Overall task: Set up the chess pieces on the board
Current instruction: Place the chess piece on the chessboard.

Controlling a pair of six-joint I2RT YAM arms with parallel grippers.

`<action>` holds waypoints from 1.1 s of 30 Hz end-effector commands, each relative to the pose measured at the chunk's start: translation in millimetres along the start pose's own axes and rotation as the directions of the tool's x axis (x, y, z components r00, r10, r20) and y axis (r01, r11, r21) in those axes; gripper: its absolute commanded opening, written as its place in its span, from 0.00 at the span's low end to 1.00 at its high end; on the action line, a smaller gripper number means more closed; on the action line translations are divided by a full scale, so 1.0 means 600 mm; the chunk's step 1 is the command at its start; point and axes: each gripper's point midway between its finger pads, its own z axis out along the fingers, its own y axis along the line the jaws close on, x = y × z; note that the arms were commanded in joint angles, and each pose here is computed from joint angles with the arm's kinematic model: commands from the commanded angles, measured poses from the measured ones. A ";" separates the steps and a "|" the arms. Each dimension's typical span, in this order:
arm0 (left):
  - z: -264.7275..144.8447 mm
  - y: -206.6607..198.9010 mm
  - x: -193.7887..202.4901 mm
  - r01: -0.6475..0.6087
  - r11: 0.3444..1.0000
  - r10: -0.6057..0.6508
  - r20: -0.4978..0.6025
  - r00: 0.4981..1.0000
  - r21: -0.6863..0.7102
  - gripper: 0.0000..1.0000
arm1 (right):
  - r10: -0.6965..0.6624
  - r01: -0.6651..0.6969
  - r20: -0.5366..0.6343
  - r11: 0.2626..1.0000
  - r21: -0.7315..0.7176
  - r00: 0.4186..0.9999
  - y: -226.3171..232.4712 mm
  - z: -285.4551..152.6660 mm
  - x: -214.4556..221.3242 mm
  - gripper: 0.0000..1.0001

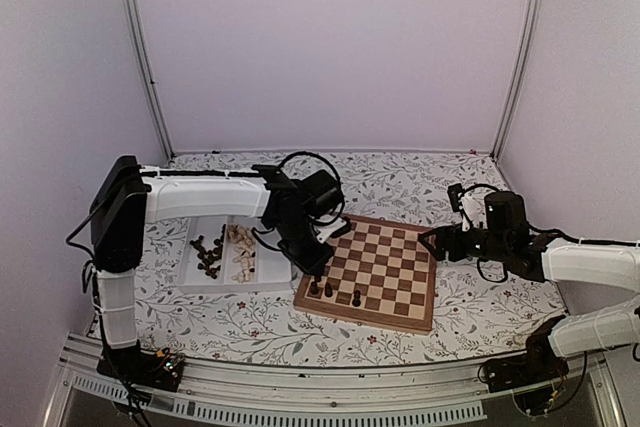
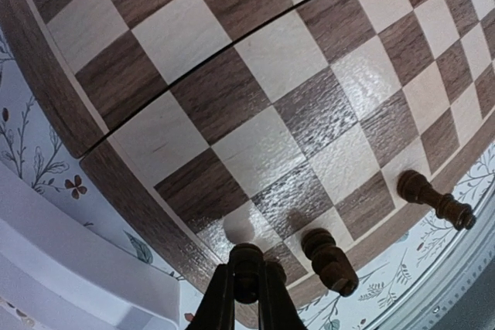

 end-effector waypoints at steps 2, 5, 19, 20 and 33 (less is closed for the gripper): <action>0.011 -0.019 -0.009 -0.027 1.000 0.027 -0.008 1.000 0.009 0.03 | -0.001 0.001 0.020 1.000 -0.007 1.000 0.005 -0.006 -0.004 0.81; 0.017 -0.011 -0.006 -0.024 1.000 0.024 -0.027 0.999 -0.019 0.04 | 0.001 -0.001 0.017 1.000 -0.005 1.000 0.004 -0.006 -0.002 0.81; 0.010 -0.009 -0.008 -0.015 0.999 0.014 -0.026 1.000 -0.029 0.23 | 0.002 -0.002 0.015 1.000 -0.008 1.000 0.004 -0.004 -0.002 0.81; 0.003 -0.010 -0.013 -0.018 0.999 0.017 -0.014 1.000 -0.030 0.24 | 0.002 -0.002 0.014 1.000 -0.008 1.000 0.004 -0.004 -0.001 0.81; -0.157 0.152 0.002 0.183 0.950 -0.138 0.184 0.973 -0.254 0.36 | 0.006 -0.006 0.006 1.000 -0.016 1.000 0.006 0.000 0.001 0.81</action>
